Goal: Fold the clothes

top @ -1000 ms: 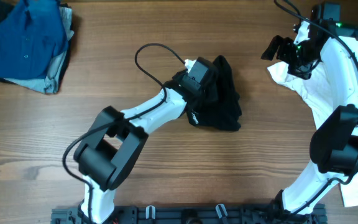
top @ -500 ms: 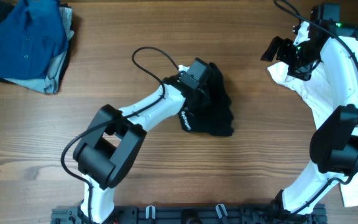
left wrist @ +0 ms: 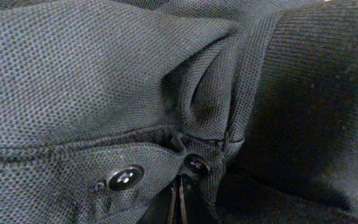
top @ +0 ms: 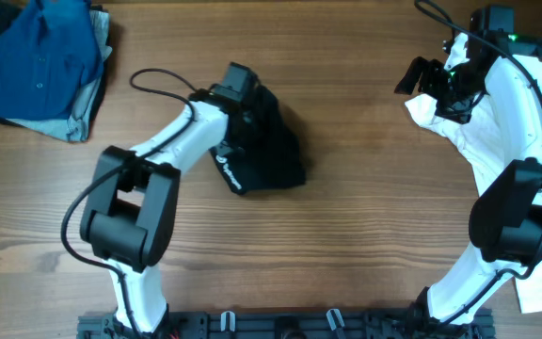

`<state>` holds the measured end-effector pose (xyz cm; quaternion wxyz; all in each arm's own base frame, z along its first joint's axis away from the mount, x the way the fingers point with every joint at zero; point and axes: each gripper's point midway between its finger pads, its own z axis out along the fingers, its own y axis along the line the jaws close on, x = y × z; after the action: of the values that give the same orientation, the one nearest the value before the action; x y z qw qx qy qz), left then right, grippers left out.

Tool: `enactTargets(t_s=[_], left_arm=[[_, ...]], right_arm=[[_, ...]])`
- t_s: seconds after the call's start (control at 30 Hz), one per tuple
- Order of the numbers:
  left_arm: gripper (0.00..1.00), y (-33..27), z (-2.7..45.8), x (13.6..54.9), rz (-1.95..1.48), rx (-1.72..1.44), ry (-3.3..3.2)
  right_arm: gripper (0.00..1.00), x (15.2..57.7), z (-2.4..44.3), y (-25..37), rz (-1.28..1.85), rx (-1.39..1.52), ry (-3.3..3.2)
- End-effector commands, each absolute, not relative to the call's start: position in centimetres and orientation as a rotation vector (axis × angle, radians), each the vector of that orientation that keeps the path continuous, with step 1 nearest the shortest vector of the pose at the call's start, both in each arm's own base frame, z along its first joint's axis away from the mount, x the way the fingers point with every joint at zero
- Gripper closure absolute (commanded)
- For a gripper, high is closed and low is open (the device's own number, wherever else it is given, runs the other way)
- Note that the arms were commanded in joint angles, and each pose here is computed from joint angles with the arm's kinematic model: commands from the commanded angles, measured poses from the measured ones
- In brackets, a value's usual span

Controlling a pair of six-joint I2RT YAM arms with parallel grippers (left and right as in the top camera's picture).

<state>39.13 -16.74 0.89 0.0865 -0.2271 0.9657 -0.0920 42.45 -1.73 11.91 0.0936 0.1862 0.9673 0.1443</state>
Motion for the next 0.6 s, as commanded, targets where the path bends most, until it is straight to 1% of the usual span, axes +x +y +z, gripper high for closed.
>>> enactTargets(t_s=[0.0, 0.17, 0.37, 0.4, 0.43, 0.47, 0.53, 0.57], left_arm=[[0.96, -11.7, -1.8, 38.1, -0.027, -0.797, 2.886], [0.96, -9.7, -1.8, 37.6, 0.122, -0.872, 2.845], [0.96, -10.6, -1.8, 37.0, 0.057, -0.885, 2.889], [0.75, -11.0, -1.8, 36.9, 0.034, -0.88, 2.9], [0.63, -11.5, -1.7, 36.8, 0.01, -0.874, 2.908], [0.47, -11.9, -1.5, 36.7, -0.006, -0.866, 2.912], [0.28, -12.8, -1.0, 36.6, -0.041, -0.843, 2.916], [0.26, -13.0, -0.8, 36.6, -0.048, -0.839, 2.911]], right_arm=[[0.0, 42.6, 12.2, -1.4, 0.443, 0.517, 2.867], [0.0, 42.6, 12.2, -1.4, 0.443, 0.518, 2.868], [0.0, 42.6, 12.2, -1.4, 0.443, 0.517, 2.87], [0.0, 42.6, 12.2, -1.4, 0.443, 0.517, 2.869], [0.0, 42.6, 12.2, -1.4, 0.443, 0.517, 2.869], [0.0, 42.6, 12.2, -1.4, 0.443, 0.516, 2.867], [0.0, 42.7, 12.2, -1.4, 0.443, 0.515, 2.864], [0.01, 42.7, 12.2, -1.4, 0.443, 0.515, 2.863]])
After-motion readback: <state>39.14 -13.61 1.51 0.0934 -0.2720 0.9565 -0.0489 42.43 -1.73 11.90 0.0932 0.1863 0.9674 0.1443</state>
